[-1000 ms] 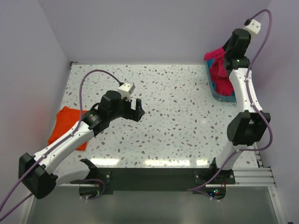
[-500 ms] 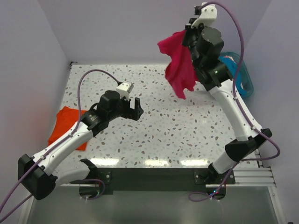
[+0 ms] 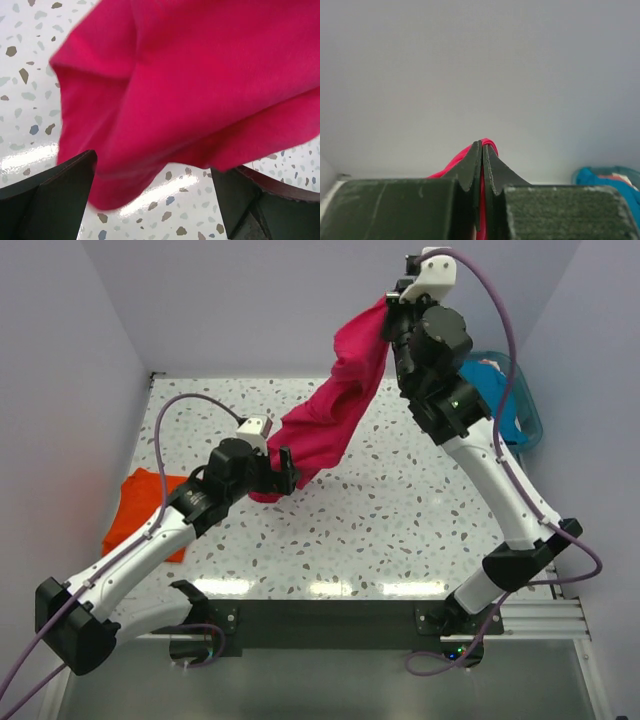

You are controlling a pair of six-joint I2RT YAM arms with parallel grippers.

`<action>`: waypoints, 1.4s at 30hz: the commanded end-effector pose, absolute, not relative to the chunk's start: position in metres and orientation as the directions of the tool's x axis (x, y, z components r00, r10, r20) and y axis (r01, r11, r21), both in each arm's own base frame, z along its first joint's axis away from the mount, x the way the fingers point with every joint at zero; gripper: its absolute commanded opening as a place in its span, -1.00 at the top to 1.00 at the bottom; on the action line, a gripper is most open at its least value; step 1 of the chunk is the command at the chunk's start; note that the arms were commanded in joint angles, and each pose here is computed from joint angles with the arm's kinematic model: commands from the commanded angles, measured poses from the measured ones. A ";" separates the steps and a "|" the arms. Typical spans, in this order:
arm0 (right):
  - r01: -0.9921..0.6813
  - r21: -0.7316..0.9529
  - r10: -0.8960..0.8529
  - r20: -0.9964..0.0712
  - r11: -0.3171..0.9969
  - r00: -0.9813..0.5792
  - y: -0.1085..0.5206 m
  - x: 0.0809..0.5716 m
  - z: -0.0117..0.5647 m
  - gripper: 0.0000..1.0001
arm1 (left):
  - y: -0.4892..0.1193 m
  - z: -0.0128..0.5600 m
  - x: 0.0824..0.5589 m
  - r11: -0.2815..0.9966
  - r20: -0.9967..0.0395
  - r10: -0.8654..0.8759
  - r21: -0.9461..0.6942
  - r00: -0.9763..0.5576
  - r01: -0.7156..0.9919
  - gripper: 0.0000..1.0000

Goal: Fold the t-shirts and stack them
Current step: Move the tshirt to the center of the board

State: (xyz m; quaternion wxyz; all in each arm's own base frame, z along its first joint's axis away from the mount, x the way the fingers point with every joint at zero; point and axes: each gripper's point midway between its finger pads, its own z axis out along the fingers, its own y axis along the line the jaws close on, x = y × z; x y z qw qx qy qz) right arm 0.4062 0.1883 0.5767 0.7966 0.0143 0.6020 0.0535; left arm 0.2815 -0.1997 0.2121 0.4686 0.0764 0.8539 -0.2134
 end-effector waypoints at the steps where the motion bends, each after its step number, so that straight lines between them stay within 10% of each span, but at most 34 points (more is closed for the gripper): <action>1: 0.099 0.100 0.091 -0.991 0.990 0.097 0.144 0.455 0.490 1.00 | -0.191 0.212 0.288 0.911 -0.831 -0.144 -0.323 -0.537 0.255 -1.00; 3: 0.177 0.151 0.166 -0.983 0.973 -0.077 0.108 0.480 0.405 0.92 | -0.189 0.203 0.289 0.917 -0.815 -0.163 -0.333 -0.556 0.220 -1.00; 7: 0.246 0.234 0.314 -0.875 0.941 -0.368 0.078 0.486 0.270 -0.19 | -0.183 0.180 0.291 0.923 -0.777 -0.219 -0.362 -0.590 0.134 -1.00; 11: 0.198 0.277 0.339 -0.810 0.940 -0.479 0.099 0.459 0.213 -0.34 | -0.165 0.143 0.290 0.921 -0.716 -0.295 -0.390 -0.633 0.011 -0.99; 24: -0.039 0.305 0.190 -0.684 0.952 -0.704 0.222 0.318 0.105 -0.28 | -0.143 0.058 0.275 0.880 -0.567 -0.429 -0.439 -0.703 -0.183 -0.74; 37: -0.116 0.233 0.060 -0.633 0.966 -0.772 0.268 0.302 0.048 -0.27 | -0.130 0.022 0.278 0.883 -0.545 -0.458 -0.367 -0.703 -0.292 -0.45; 42: -0.115 0.209 0.039 -0.615 0.971 -0.787 0.268 0.299 0.035 0.13 | -0.130 0.011 0.281 0.888 -0.539 -0.453 -0.343 -0.710 -0.306 -0.13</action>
